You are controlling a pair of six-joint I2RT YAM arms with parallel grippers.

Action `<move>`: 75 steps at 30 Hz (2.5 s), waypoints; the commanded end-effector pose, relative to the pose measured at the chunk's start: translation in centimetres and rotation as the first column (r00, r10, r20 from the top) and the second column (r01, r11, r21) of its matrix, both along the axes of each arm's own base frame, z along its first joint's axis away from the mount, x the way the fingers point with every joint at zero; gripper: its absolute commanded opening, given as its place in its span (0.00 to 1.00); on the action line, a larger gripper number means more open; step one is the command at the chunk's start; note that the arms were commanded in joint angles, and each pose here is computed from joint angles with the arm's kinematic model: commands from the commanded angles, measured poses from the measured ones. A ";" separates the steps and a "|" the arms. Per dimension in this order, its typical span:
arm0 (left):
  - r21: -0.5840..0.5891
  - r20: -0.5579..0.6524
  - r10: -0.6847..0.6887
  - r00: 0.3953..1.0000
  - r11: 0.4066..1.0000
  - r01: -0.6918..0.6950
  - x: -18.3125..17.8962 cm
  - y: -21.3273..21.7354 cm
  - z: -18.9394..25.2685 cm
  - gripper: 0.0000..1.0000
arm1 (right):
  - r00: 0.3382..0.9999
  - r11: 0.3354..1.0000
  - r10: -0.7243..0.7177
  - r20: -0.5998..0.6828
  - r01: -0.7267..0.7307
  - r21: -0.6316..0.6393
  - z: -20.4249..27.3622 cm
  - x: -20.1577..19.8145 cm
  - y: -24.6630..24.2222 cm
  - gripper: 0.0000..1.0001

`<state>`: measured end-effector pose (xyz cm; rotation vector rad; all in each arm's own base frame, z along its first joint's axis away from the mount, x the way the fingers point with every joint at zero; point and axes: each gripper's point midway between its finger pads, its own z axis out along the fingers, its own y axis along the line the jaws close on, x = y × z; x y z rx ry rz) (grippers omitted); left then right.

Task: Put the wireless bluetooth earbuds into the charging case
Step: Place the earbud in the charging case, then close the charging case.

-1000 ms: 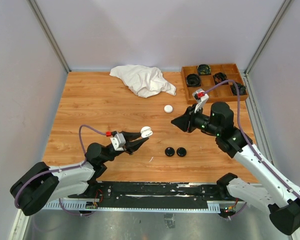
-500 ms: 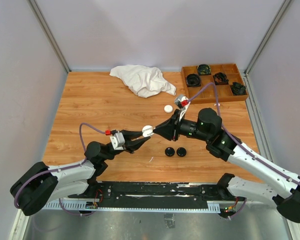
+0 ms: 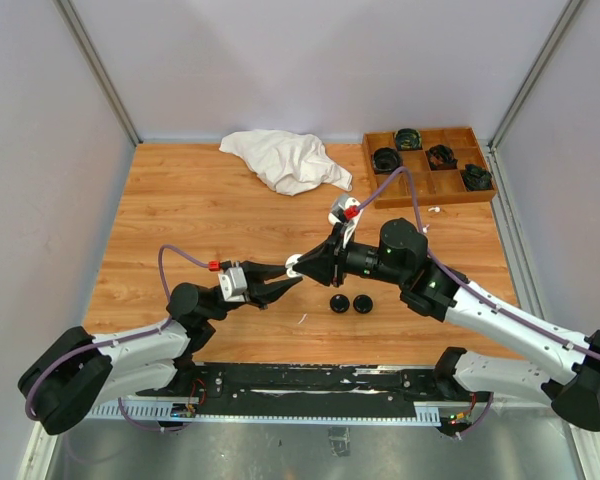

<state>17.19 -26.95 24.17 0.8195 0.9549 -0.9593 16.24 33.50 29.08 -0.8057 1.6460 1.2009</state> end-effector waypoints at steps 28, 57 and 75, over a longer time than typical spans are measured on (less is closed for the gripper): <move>-0.142 0.047 -0.047 0.998 0.988 0.053 -1.6 0.9 3.9 0.00 | 0.998 0.999 -0.045 0.054 0.044 0.021 1.2 0.4 0.1 0.28; -0.021 -0.078 -0.090 0.993 0.996 0.089 -1.2 -0.4 0.4 0.00 | 0.981 0.970 0.023 0.193 0.024 -0.240 1.7 0.5 -2.3 0.64; -0.022 -0.110 -0.138 0.984 0.990 0.136 -2.0 -0.7 0.5 0.00 | 0.960 0.916 0.266 0.081 -0.226 -0.330 -2.3 -1.9 -0.1 0.90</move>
